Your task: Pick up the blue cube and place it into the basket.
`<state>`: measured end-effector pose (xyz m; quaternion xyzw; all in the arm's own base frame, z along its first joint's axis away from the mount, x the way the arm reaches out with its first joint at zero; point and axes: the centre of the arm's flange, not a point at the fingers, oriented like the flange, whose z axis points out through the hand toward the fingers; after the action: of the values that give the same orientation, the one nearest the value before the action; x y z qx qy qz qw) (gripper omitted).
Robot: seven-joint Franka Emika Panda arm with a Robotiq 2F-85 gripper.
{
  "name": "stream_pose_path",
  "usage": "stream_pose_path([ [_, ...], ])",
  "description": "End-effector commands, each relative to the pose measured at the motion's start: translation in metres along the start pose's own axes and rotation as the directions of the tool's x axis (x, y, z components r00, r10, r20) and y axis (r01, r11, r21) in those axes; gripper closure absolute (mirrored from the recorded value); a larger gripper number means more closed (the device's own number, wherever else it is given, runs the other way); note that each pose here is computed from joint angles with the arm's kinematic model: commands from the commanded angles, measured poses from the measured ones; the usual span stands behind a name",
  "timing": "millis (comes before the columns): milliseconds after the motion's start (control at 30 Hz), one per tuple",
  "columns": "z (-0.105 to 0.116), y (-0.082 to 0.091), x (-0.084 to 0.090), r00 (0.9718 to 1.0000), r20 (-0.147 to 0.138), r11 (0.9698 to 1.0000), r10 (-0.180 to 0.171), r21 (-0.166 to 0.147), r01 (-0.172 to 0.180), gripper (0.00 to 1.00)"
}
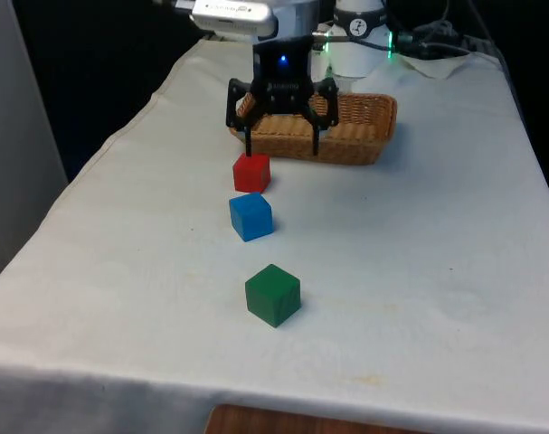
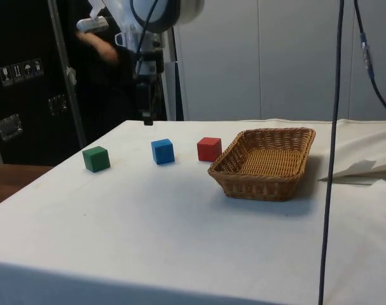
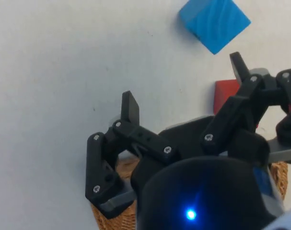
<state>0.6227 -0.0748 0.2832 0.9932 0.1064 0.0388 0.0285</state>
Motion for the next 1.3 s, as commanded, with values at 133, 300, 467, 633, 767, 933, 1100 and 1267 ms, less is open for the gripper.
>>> stream_pose_path([
  [133,0.016,0.007,-0.002,0.9995,-0.003,0.9995,-0.03,0.013,0.03,0.0],
  [300,0.026,0.015,-0.005,0.9988,-0.001,0.9987,-0.048,0.018,0.048,0.0],
  [467,0.034,0.023,-0.004,0.9978,-0.001,0.9977,-0.067,0.015,0.067,0.0],
  [633,0.042,0.034,-0.002,0.9966,-0.002,0.9965,-0.082,0.014,0.082,0.0],
  [767,0.05,0.041,0.0,0.9952,-0.002,0.9951,-0.098,0.015,0.098,0.0],
  [933,0.062,0.046,-0.002,0.9928,-0.004,0.9925,-0.119,0.024,0.119,0.0],
  [1100,0.077,0.049,-0.006,0.9896,-0.004,0.9889,-0.144,0.039,0.144,0.0],
  [1267,0.086,0.053,-0.007,0.9874,-0.008,0.9864,-0.158,0.043,0.159,0.0],
])
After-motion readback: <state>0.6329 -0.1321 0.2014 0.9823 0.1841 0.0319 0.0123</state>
